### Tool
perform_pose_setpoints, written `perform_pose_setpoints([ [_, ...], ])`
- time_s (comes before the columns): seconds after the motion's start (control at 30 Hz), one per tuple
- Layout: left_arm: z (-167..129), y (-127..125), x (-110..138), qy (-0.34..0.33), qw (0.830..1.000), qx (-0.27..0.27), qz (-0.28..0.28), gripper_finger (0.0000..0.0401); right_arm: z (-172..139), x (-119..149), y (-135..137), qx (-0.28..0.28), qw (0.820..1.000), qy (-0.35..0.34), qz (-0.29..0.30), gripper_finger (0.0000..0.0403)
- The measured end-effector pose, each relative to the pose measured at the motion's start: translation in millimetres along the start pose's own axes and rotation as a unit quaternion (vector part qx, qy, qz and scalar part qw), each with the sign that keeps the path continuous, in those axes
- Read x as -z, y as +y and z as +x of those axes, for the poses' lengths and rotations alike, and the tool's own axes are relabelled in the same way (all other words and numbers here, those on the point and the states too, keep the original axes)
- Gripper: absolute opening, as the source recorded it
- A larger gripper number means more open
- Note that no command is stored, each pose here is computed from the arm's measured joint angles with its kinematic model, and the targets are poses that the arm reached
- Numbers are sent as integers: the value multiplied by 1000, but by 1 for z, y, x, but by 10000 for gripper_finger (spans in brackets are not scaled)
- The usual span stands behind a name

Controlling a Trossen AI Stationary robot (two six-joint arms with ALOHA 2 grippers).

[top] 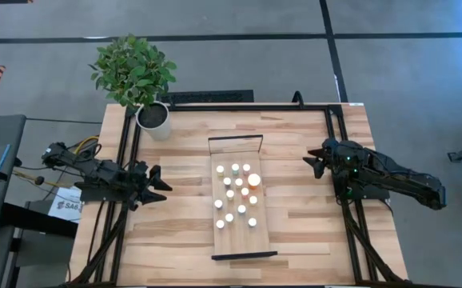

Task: Pick and place medicine bottles onto shelf by color
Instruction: Return to Home Position

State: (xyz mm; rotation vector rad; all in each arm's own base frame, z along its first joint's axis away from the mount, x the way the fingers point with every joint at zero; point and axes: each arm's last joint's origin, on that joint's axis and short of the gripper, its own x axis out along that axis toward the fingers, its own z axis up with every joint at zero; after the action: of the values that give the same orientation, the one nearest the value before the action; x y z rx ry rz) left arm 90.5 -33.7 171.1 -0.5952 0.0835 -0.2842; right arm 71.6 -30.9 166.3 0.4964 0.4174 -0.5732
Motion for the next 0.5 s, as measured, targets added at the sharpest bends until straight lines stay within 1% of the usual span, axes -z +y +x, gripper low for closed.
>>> perform_pose_setpoints([
  [0.17,0,2,-3,-30,996,-41,71,204,0,0,0,0,1000,0,0,234],
  [0.3,-1,3,-5,-51,989,-75,114,204,0,0,0,0,1000,0,0,234],
  [0.5,-1,4,-6,-63,977,-109,173,204,0,0,0,0,1000,0,0,234],
])
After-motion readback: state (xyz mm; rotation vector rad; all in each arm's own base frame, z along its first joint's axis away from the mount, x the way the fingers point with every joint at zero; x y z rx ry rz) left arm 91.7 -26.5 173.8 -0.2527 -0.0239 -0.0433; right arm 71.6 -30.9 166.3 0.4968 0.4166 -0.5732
